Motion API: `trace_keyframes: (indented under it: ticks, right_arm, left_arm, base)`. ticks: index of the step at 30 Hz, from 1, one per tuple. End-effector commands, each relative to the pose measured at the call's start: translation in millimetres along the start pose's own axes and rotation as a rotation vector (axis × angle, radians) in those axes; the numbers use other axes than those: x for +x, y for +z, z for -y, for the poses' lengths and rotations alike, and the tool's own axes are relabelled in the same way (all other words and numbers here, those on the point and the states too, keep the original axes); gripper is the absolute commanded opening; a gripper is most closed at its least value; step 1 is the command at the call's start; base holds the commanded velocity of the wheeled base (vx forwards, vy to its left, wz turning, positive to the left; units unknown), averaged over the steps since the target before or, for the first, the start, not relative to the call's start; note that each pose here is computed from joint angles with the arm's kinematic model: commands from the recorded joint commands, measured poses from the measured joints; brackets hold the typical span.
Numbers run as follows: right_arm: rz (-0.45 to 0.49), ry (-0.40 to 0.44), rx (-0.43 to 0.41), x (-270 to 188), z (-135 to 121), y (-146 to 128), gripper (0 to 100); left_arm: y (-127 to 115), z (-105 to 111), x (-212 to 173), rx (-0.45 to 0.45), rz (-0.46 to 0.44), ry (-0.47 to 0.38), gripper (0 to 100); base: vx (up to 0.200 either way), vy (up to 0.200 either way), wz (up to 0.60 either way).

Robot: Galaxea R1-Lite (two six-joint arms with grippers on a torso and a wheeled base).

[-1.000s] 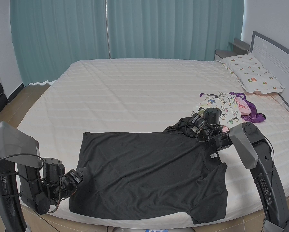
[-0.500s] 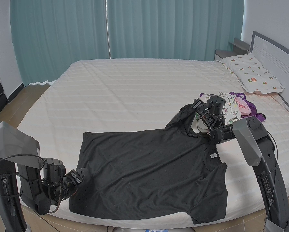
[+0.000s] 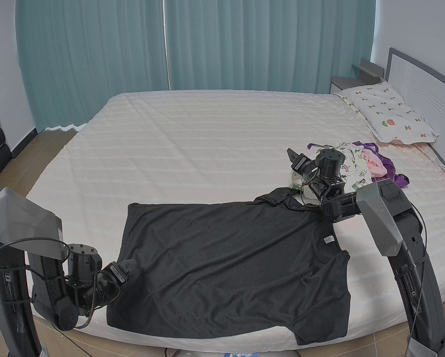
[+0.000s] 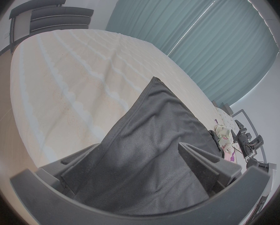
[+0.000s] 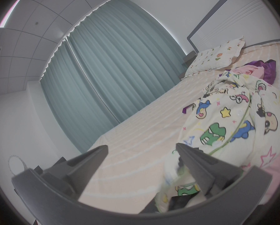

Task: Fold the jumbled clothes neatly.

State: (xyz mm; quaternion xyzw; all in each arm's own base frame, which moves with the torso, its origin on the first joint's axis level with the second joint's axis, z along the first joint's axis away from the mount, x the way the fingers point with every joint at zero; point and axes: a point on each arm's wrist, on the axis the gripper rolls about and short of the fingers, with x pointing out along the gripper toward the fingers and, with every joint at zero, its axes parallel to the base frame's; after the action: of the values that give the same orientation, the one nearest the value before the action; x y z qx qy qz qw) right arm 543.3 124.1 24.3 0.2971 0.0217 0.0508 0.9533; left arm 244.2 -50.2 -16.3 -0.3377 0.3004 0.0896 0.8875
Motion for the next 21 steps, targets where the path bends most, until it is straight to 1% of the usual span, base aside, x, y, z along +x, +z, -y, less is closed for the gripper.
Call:
trace_keyframes:
  ticks: [1,3,5,6,8,10,11,13,16,17,18,20,21]
  right_arm:
    - [-0.047,-0.023,-0.006,-17,-5,7,100]
    - [-0.061,-0.031,-0.008,-21,-6,8,100]
    - [-0.104,-0.05,-0.006,-39,-7,13,100]
    - [-0.104,-0.05,-0.006,-39,-7,13,100]
    - [-0.119,-0.058,-0.001,-59,-7,20,100]
    - [-0.129,-0.068,-0.001,-68,-7,21,100]
    - [-0.146,-0.081,0.006,-86,-7,25,100]
    - [-0.176,-0.105,0.05,-112,-7,30,100]
    - [-0.202,-0.131,0.156,-145,-11,37,100]
    - [-0.207,-0.135,0.167,-150,-12,37,100]
    - [-0.234,-0.165,0.196,-166,-11,36,100]
    - [-0.26,-0.191,0.222,-185,-10,36,100]
    - [-0.279,-0.206,0.251,-201,-10,37,100]
  left_arm:
    - [-1,0,0,0.001,-0.004,0.001,100]
    - [-1,0,0,0.001,-0.004,0.001,100]
    - [-2,1,0,0.0,-0.004,-0.001,100]
    - [-2,1,0,0.0,-0.004,-0.001,100]
    - [-1,1,-1,-0.006,-0.001,-0.004,100]
    - [-1,2,-1,-0.008,-0.001,-0.005,100]
    - [-2,2,-2,-0.007,-0.003,-0.009,100]
    - [-2,6,-5,-0.007,-0.002,-0.023,100]
    - [0,11,-10,-0.02,0.008,-0.048,100]
    - [0,11,-11,-0.023,0.01,-0.05,100]
    - [1,13,-14,-0.03,0.015,-0.062,100]
    - [2,16,-20,-0.03,0.02,-0.074,100]
    - [2,16,-24,-0.027,0.021,-0.081,100]
  base:
    - [0.0,0.0,0.0]
    - [0.0,0.0,0.0]
    - [0.0,0.0,0.0]
    - [0.0,0.0,0.0]
    - [0.0,0.0,0.0]
    - [0.0,0.0,0.0]
    - [0.0,0.0,0.0]
    - [0.0,0.0,0.0]
    - [0.0,0.0,0.0]
    - [0.0,0.0,0.0]
    - [-0.2,0.0,0.0]
    - [-0.2,0.0,0.0]
    - [-0.2,0.0,0.0]
